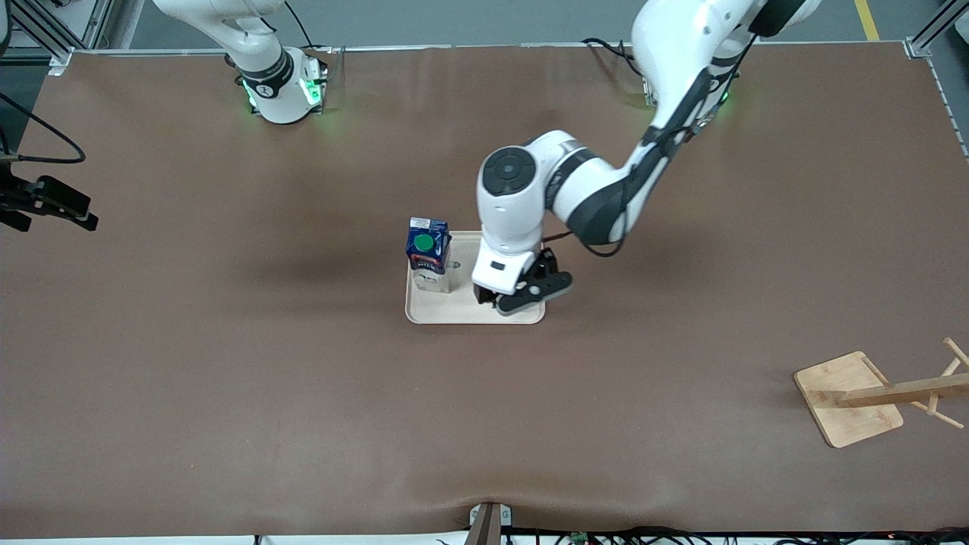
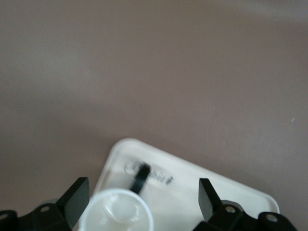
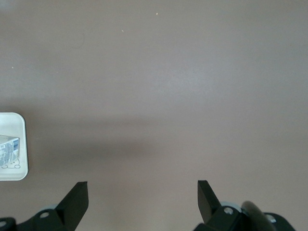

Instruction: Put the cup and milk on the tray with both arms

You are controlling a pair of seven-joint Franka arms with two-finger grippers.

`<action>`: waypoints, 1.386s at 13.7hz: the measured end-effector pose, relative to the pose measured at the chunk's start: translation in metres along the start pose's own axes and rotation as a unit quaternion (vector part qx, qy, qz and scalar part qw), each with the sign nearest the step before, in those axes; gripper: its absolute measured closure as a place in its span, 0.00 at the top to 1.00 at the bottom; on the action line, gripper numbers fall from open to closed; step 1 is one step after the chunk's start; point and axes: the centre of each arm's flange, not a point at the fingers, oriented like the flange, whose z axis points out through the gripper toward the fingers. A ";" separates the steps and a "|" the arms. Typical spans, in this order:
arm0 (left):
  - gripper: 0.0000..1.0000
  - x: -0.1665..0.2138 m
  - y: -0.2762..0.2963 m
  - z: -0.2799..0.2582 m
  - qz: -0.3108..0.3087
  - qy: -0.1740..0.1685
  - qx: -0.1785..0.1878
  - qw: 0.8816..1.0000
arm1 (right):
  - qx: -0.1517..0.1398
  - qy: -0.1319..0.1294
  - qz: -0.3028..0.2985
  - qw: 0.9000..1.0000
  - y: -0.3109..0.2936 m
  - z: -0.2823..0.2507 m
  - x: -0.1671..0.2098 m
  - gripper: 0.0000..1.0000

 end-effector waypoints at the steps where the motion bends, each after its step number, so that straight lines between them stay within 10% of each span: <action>1: 1.00 0.025 -0.016 -0.018 -0.001 0.008 0.000 1.000 | 0.000 0.004 0.001 1.000 0.001 -0.006 0.000 1.00; 10: 1.00 0.216 -0.245 -0.133 -0.001 0.011 0.059 0.998 | -0.003 0.024 0.001 1.000 0.001 -0.030 0.000 1.00; 19: 1.00 0.241 -0.405 -0.215 0.077 -0.060 0.063 0.993 | -0.003 0.023 0.001 1.000 0.001 -0.030 0.000 1.00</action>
